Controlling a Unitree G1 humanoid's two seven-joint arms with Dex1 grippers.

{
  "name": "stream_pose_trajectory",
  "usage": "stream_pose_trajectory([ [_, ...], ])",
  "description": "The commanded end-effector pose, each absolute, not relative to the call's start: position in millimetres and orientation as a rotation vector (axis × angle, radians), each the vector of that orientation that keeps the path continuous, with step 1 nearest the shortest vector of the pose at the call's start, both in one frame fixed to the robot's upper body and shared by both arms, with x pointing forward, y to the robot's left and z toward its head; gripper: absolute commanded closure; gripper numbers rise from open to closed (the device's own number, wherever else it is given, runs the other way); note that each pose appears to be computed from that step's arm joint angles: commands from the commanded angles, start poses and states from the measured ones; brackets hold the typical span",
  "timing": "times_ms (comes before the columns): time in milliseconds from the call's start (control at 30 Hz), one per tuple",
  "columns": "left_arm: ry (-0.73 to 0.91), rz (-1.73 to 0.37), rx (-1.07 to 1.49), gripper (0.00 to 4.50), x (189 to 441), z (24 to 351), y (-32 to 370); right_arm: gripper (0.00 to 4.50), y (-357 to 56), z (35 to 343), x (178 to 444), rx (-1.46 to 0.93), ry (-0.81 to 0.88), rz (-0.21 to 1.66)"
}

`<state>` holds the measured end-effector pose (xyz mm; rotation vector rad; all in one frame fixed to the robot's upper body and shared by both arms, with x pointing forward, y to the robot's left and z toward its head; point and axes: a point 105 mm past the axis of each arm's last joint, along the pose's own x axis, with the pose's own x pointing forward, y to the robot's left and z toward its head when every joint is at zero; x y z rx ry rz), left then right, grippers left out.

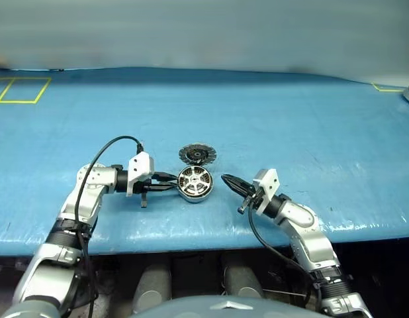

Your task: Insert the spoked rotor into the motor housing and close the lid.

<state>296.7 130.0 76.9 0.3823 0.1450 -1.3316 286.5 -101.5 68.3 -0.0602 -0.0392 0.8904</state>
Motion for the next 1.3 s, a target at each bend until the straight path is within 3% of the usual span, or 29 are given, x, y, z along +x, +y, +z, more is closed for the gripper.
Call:
stream_pose_trajectory([
  [33, 0.087, -1.302, 0.386, 3.76, 293.9, 86.4, 132.5, 4.5, -86.3, 91.1, 286.4, -0.064, -0.117, 0.948],
  [433, 0.075, -1.194, 0.263, 3.76, 281.2, 59.5, 138.8, 4.5, -58.7, 91.2, 300.1, -0.07, -0.049, 1.001],
  [633, 0.054, -1.156, 0.206, 3.76, 276.4, 55.7, 137.9, 4.5, -53.4, 69.5, 303.4, -0.144, 0.072, 1.008],
  [1000, 0.052, -1.137, 0.191, 3.76, 271.6, 49.0, 136.9, 4.5, -48.8, 51.3, 300.5, -0.202, 0.144, 1.004],
  [1300, 0.058, -1.126, 0.176, 3.76, 269.0, 47.5, 139.0, 4.5, -34.6, 91.4, 300.6, -0.092, 0.003, 1.04],
])
